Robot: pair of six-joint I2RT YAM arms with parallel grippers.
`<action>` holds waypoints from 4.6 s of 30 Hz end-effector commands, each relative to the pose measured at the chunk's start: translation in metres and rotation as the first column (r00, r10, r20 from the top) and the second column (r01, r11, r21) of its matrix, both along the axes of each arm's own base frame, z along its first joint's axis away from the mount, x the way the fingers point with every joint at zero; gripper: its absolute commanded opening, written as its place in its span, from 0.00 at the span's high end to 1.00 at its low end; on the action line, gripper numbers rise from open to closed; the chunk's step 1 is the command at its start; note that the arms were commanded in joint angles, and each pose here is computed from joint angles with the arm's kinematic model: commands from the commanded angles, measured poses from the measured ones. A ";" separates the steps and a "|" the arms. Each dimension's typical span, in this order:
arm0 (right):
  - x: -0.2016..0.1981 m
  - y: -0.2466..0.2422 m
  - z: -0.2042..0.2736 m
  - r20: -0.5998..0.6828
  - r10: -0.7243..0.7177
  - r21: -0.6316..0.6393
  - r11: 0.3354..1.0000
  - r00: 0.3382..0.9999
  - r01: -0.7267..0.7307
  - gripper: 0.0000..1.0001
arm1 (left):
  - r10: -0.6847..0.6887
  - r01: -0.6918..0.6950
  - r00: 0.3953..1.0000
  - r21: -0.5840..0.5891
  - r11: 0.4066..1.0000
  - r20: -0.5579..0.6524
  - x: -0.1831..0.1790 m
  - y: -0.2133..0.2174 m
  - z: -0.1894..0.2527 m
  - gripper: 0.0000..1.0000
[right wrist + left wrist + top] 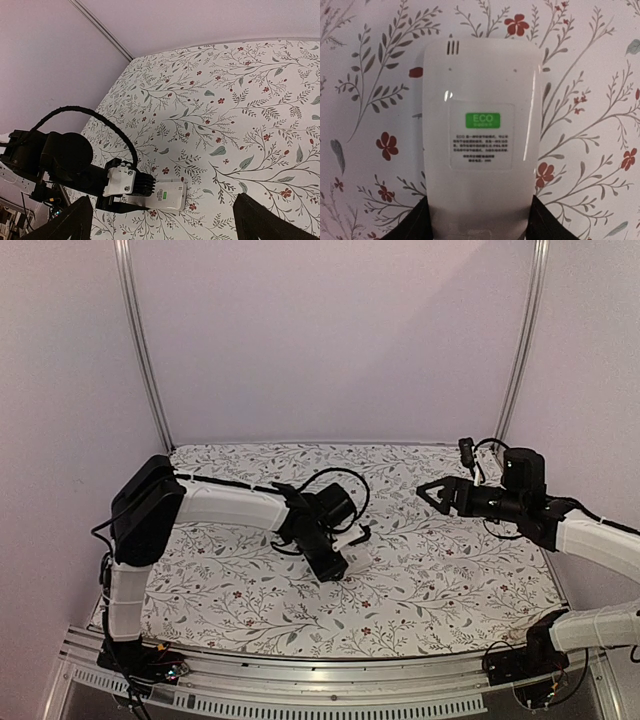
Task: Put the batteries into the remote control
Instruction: Pick up the remote control from the center of the board, then pass from the left arm to the right, then pass from the right arm to the left
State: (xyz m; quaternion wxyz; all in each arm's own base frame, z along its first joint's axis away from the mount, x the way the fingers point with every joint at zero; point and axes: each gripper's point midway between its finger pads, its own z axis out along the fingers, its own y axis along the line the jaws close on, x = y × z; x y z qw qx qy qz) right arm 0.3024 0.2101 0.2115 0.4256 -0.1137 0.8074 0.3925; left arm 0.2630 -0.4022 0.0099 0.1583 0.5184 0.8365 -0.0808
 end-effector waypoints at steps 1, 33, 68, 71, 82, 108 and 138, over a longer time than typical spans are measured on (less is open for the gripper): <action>-0.006 0.002 0.004 0.005 0.027 0.032 0.999 1.000 -0.027 0.01 | -0.023 0.023 0.999 -0.003 1.000 -0.029 -0.003 -0.010 -0.017 0.41; -0.026 0.025 0.042 0.130 0.218 0.105 0.967 0.967 -0.232 0.04 | -0.075 0.048 0.997 -0.595 0.802 -0.020 0.008 -0.049 0.160 0.70; -0.090 0.123 0.112 0.265 0.565 0.172 0.770 0.782 -0.615 0.36 | -0.397 0.071 0.915 -0.939 0.338 -0.074 -0.059 -0.059 0.264 0.71; -0.089 0.123 0.110 0.256 0.565 0.176 0.771 0.784 -0.612 0.49 | -0.381 0.068 0.922 -0.936 0.345 -0.073 -0.056 -0.057 0.262 0.71; -0.059 0.126 0.074 0.066 0.484 0.108 0.866 0.873 -0.488 0.78 | 0.038 -0.044 0.999 -0.888 0.457 -0.029 0.002 -0.006 0.245 0.18; 0.006 0.145 -0.094 -0.482 0.170 -0.268 0.906 0.860 -0.329 0.83 | 0.307 -0.347 0.933 -0.704 0.620 -0.190 0.005 -0.002 0.117 0.38; -0.002 0.159 -0.092 -0.516 0.206 -0.184 0.921 0.832 -0.342 0.61 | 0.291 -0.381 0.924 -0.681 0.626 -0.250 0.013 -0.041 0.090 0.81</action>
